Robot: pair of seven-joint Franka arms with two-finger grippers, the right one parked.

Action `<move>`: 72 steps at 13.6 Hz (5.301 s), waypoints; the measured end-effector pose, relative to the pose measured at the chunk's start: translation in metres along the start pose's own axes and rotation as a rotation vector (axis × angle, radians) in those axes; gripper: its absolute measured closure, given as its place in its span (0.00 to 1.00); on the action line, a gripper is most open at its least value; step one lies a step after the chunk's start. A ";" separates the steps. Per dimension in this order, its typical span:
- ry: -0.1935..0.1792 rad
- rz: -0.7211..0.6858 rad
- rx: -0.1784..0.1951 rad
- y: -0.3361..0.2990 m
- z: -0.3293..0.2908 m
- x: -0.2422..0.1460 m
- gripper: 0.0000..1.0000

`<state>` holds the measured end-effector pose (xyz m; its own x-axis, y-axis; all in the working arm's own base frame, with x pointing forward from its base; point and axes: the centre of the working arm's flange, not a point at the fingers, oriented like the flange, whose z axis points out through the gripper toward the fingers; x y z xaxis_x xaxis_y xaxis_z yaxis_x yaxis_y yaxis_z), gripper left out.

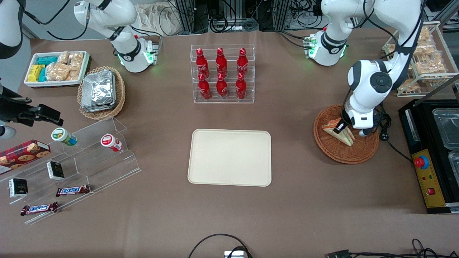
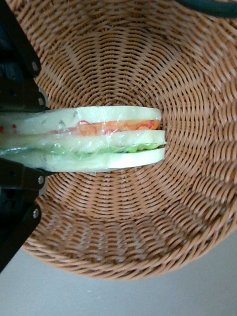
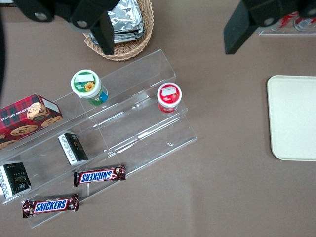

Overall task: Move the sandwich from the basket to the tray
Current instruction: 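Lift the sandwich out of the basket toward the cream tray, then carry the sandwich over the tray and lower it onto the tray, then open the left gripper to release the sandwich on the tray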

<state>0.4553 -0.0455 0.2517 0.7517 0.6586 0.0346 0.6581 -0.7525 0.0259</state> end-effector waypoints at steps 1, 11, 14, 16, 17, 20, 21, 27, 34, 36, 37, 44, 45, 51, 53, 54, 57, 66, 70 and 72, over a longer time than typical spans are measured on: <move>-0.004 0.043 0.008 0.000 -0.009 0.000 0.64; -0.077 0.592 0.066 0.039 -0.135 0.033 0.64; -0.053 0.678 0.051 0.070 -0.160 0.030 0.64; -0.039 0.728 0.039 0.096 -0.166 0.017 0.64; -0.035 0.755 0.034 0.109 -0.167 0.009 0.65; -0.032 0.838 0.020 0.143 -0.170 -0.019 0.68; -0.031 0.865 0.013 0.155 -0.170 -0.030 0.68; -0.036 0.949 -0.037 0.208 -0.172 -0.064 0.67; -0.036 0.916 -0.022 0.267 -0.143 -0.104 0.67; -0.043 0.904 -0.031 0.286 -0.132 -0.109 0.67; -0.053 0.900 -0.037 0.295 -0.124 -0.111 0.67; -0.108 0.872 -0.030 0.331 -0.070 -0.126 0.67; -0.112 0.869 -0.025 0.336 -0.062 -0.130 0.67; -0.123 0.847 -0.002 0.349 -0.010 -0.143 0.67; -0.128 0.834 -0.012 0.352 0.001 -0.144 0.67; -0.129 0.833 -0.017 0.354 0.005 -0.146 0.67; -0.123 0.846 -0.011 0.356 0.011 -0.152 0.67; -0.124 0.881 0.017 0.357 0.029 -0.171 0.44; -0.113 0.891 0.028 0.357 0.033 -0.170 0.04; -0.107 0.871 0.024 0.358 0.030 -0.169 0.00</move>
<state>0.5656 -0.4263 0.2250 0.9864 -0.1521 -0.0619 -0.1516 -0.9884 0.0135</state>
